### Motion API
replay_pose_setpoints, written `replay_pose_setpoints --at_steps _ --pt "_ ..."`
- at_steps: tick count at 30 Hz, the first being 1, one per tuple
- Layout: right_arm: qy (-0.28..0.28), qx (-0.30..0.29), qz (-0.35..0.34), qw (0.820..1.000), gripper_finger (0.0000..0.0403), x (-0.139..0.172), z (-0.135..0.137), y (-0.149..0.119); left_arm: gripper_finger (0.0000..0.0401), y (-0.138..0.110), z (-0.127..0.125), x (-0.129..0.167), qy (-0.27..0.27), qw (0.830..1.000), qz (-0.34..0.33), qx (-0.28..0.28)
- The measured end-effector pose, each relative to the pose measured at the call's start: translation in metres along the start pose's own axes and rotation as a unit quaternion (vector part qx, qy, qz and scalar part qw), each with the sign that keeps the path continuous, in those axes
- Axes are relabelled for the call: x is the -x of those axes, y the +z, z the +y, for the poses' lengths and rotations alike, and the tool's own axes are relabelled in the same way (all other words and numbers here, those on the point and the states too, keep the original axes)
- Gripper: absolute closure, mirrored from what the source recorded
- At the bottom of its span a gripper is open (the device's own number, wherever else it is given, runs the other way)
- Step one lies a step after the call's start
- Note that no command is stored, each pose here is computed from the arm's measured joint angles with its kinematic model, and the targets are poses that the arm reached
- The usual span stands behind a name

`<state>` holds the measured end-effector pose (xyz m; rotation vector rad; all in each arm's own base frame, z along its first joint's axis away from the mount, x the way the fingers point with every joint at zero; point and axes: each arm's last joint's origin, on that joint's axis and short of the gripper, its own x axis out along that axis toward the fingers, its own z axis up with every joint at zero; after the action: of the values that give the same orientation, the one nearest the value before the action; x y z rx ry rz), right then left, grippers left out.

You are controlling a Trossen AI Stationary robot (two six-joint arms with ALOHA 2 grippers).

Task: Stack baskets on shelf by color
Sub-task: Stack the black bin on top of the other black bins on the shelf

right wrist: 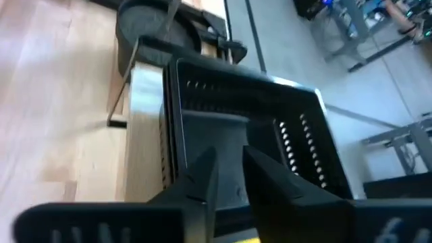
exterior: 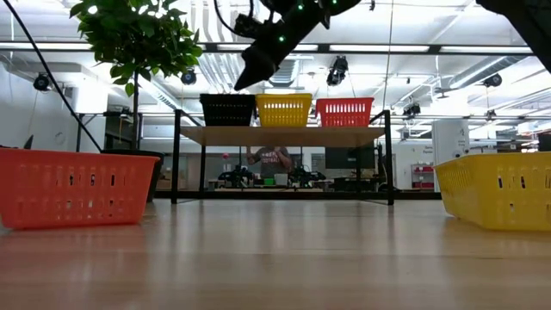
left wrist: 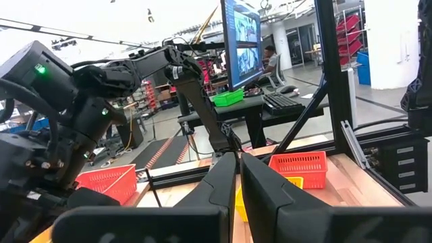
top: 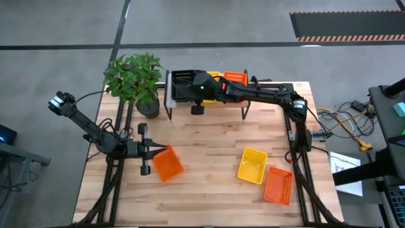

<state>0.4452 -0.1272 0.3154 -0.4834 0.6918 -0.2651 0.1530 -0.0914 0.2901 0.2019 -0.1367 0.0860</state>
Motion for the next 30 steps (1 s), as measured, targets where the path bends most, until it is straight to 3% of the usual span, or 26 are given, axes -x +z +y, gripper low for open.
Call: replay_pose_setpoints --at_steps 4,8,11,17,30 --pt "0.037 -0.006 -0.013 0.999 0.0383 0.001 0.005 0.001 0.0393 0.000 0.000 0.000 0.000 1.000 0.000 0.000" --pt "0.069 -0.009 -0.036 0.997 0.0393 0.002 0.010 0.005 0.0393 0.000 0.000 0.000 0.000 1.000 0.000 0.000" --pt "0.063 -0.008 -0.042 0.997 0.0394 0.002 0.011 0.007 0.0393 0.000 0.000 0.000 0.000 1.000 0.000 0.000" --pt "-0.003 -0.017 -0.034 0.999 0.0394 0.002 0.005 0.010 0.0393 0.000 0.000 0.000 0.000 1.000 0.000 0.000" --pt "0.017 -0.023 -0.014 0.999 0.0394 -0.002 0.010 0.000 0.0393 0.000 0.000 0.000 0.000 1.000 0.000 0.000"
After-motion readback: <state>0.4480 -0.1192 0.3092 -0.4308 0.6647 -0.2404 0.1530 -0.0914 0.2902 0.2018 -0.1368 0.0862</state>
